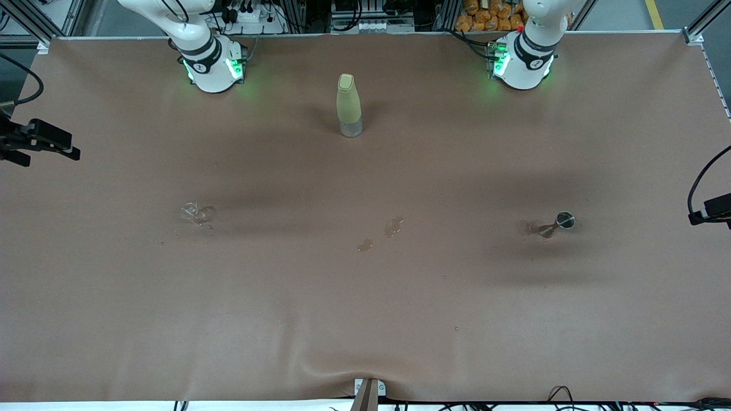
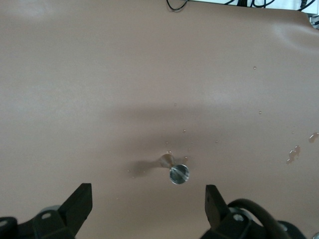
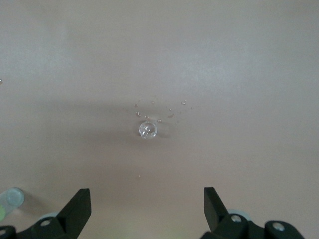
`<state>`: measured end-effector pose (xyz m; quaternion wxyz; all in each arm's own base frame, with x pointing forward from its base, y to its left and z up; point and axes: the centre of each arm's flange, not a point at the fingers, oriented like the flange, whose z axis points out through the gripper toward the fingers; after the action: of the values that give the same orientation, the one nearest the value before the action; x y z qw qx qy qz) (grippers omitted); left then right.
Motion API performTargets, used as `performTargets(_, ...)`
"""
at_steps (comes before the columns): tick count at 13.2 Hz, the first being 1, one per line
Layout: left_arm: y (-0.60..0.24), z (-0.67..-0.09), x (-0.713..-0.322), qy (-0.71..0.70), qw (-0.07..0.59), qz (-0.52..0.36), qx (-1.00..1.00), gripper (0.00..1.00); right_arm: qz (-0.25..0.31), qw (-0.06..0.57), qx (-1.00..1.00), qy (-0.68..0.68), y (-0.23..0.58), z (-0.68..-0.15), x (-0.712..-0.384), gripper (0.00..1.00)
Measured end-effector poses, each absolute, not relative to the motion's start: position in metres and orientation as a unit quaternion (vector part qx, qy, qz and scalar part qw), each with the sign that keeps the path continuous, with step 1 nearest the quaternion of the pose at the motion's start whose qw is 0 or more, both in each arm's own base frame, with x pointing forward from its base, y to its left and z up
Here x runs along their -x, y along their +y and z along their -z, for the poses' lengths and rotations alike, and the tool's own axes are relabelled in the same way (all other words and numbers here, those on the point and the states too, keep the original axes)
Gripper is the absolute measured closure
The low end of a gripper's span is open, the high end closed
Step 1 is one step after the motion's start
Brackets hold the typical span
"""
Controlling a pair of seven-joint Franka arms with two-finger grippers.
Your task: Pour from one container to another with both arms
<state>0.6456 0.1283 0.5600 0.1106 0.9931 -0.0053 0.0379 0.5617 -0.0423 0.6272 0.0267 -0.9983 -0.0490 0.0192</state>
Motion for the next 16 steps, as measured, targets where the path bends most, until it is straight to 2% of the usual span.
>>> performTargets(5,0.068,-0.591,-0.624,0.018,0.072,-0.009,-0.997,0.0,-0.012,0.024,0.998,-0.048,-0.042,-0.627,-0.54,0.0)
performTargets(9,-0.004,-0.604,-0.613,-0.021,0.04,-0.009,-0.999,0.0,-0.014,0.022,0.999,-0.047,-0.043,-0.626,-0.537,0.0)
performTargets(16,-0.038,-0.621,-0.575,-0.038,0.007,-0.009,-0.999,0.0,-0.003,0.02,0.999,-0.046,-0.043,-0.632,-0.538,0.0)
